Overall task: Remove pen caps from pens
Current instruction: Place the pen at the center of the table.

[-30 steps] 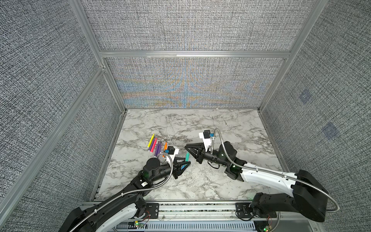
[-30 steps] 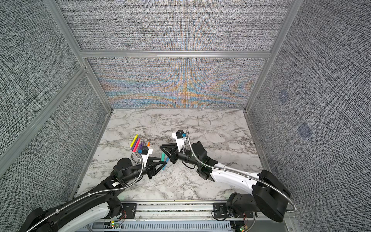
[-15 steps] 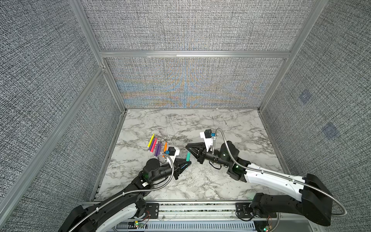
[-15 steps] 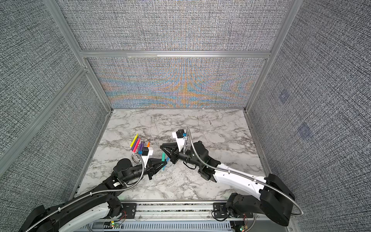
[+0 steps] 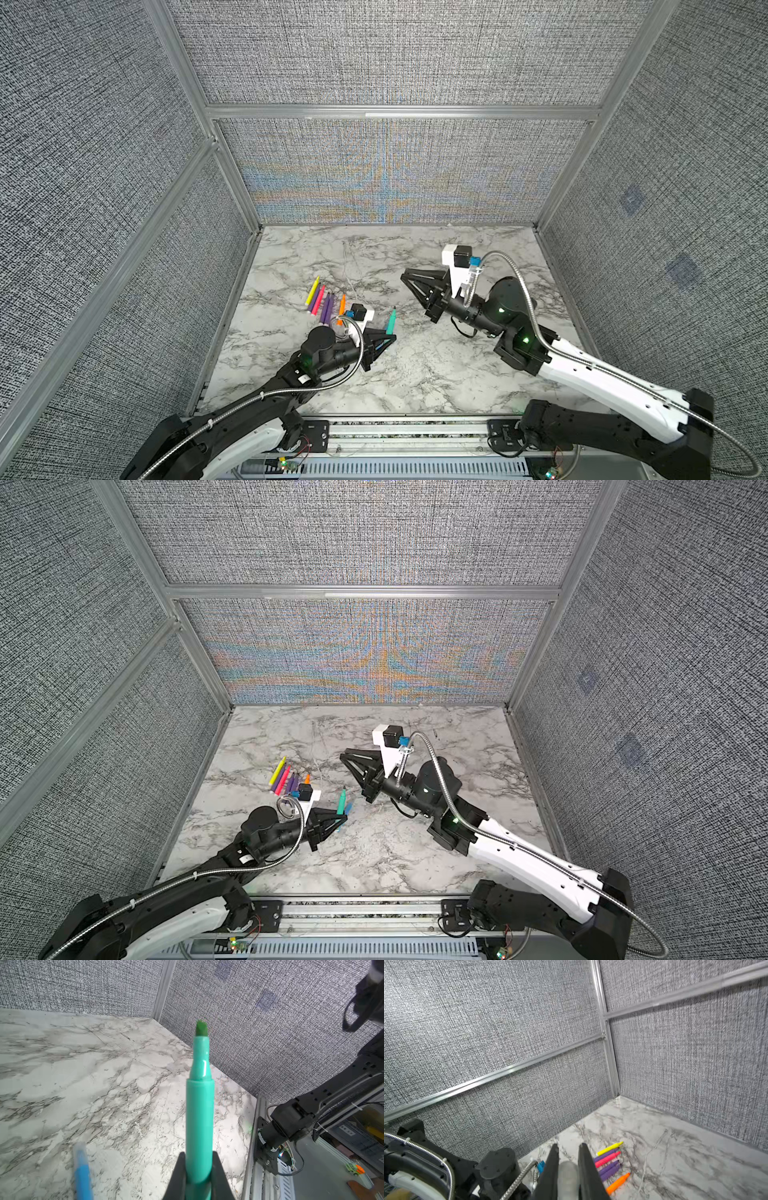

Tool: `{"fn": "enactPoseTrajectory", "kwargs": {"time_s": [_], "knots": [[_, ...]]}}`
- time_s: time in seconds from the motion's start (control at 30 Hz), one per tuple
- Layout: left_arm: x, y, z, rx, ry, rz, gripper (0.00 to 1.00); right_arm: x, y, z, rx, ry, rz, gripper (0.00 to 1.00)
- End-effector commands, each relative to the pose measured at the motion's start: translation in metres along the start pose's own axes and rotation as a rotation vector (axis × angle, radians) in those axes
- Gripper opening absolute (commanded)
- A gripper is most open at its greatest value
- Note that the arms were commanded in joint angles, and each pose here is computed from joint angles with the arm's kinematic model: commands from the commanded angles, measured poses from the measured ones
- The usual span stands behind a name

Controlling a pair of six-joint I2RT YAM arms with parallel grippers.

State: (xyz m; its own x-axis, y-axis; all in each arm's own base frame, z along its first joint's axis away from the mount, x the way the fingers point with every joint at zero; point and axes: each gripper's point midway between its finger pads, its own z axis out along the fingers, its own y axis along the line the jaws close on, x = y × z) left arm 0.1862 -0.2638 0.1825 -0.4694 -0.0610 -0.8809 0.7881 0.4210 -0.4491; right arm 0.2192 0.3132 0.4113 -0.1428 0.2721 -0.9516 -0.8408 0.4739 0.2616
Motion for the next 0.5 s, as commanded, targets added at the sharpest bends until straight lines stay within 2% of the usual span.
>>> {"fn": "enactPoseTrajectory", "kwargs": {"time_s": [0.0, 0.07, 0.17, 0.33, 0.47], "knots": [[-0.003, 0.002, 0.000, -0.011, -0.014, 0.001, 0.00, -0.019, -0.009, -0.009, 0.075, -0.039, -0.065, 0.00], [-0.003, 0.014, -0.001, -0.086, -0.004, -0.016, 0.00, -0.026, -0.016, -0.020, 0.135, -0.037, -0.097, 0.00], [-0.002, 0.050, -0.011, -0.328, 0.043, -0.048, 0.00, -0.022, -0.043, -0.046, 0.312, 0.039, -0.157, 0.00], [-0.003, 0.099, -0.032, -0.686, 0.191, -0.024, 0.00, 0.021, -0.097, -0.111, 0.634, 0.200, -0.217, 0.00], [0.003, 0.132, -0.036, -0.876, 0.343, -0.010, 0.00, 0.056, -0.120, -0.156, 0.757, 0.233, -0.220, 0.00]]}}
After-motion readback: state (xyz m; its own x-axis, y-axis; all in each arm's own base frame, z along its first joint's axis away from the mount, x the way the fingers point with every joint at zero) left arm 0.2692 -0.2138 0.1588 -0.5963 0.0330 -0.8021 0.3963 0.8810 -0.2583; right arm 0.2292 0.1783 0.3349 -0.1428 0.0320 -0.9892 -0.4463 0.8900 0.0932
